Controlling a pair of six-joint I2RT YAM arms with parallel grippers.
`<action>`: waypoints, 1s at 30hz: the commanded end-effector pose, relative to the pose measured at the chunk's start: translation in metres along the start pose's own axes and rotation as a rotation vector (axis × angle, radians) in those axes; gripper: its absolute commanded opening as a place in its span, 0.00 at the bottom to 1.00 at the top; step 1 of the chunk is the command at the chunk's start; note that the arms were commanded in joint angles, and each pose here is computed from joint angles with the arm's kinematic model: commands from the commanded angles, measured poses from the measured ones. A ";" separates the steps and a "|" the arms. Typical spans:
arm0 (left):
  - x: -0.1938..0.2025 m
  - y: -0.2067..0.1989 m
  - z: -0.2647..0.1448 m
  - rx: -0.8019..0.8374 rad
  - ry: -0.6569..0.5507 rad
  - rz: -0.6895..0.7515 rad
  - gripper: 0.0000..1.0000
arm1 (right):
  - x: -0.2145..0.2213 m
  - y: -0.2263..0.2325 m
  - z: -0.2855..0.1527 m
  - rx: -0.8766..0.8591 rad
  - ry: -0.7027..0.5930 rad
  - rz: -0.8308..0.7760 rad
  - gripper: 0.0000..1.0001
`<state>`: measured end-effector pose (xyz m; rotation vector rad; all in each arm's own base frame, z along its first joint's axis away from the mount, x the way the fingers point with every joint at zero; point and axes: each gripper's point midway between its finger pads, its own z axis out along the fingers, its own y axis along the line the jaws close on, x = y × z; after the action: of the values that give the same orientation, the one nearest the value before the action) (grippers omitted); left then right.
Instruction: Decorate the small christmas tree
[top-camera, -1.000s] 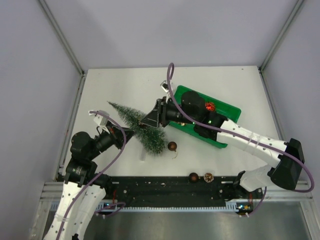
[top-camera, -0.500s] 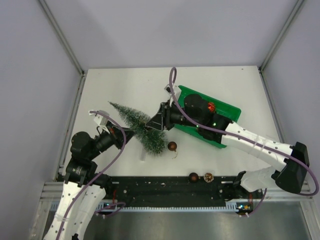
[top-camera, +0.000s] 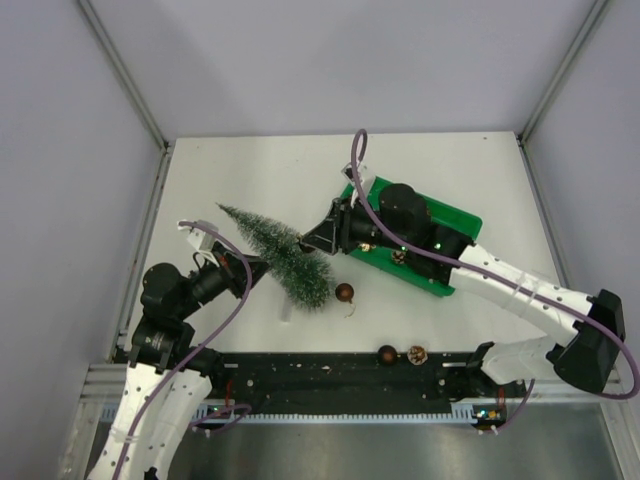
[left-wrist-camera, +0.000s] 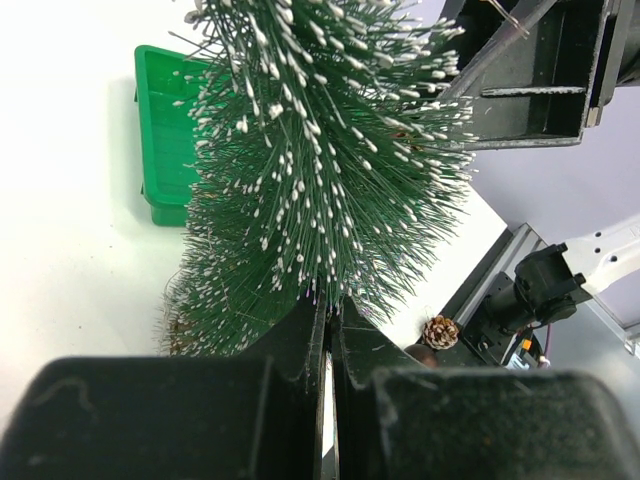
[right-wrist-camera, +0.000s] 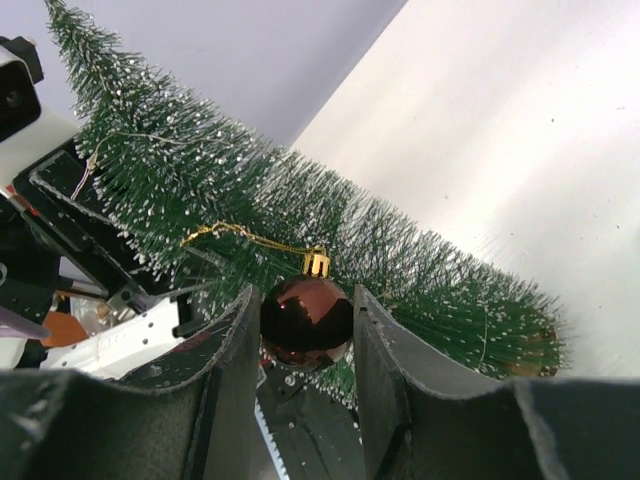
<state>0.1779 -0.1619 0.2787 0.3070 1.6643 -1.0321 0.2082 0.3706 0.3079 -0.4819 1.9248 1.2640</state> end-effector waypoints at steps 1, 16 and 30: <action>-0.026 -0.016 -0.001 0.054 -0.074 0.060 0.00 | -0.043 0.029 0.004 -0.090 -0.124 -0.033 0.16; -0.025 -0.016 -0.001 0.056 -0.076 0.059 0.00 | -0.015 0.070 0.038 -0.196 -0.061 -0.065 0.16; -0.026 -0.017 -0.002 0.059 -0.080 0.063 0.00 | 0.006 0.006 0.017 0.042 0.001 -0.073 0.18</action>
<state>0.1785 -0.1613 0.2796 0.3063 1.6601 -1.0299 0.2026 0.4089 0.3020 -0.5398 1.9028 1.2432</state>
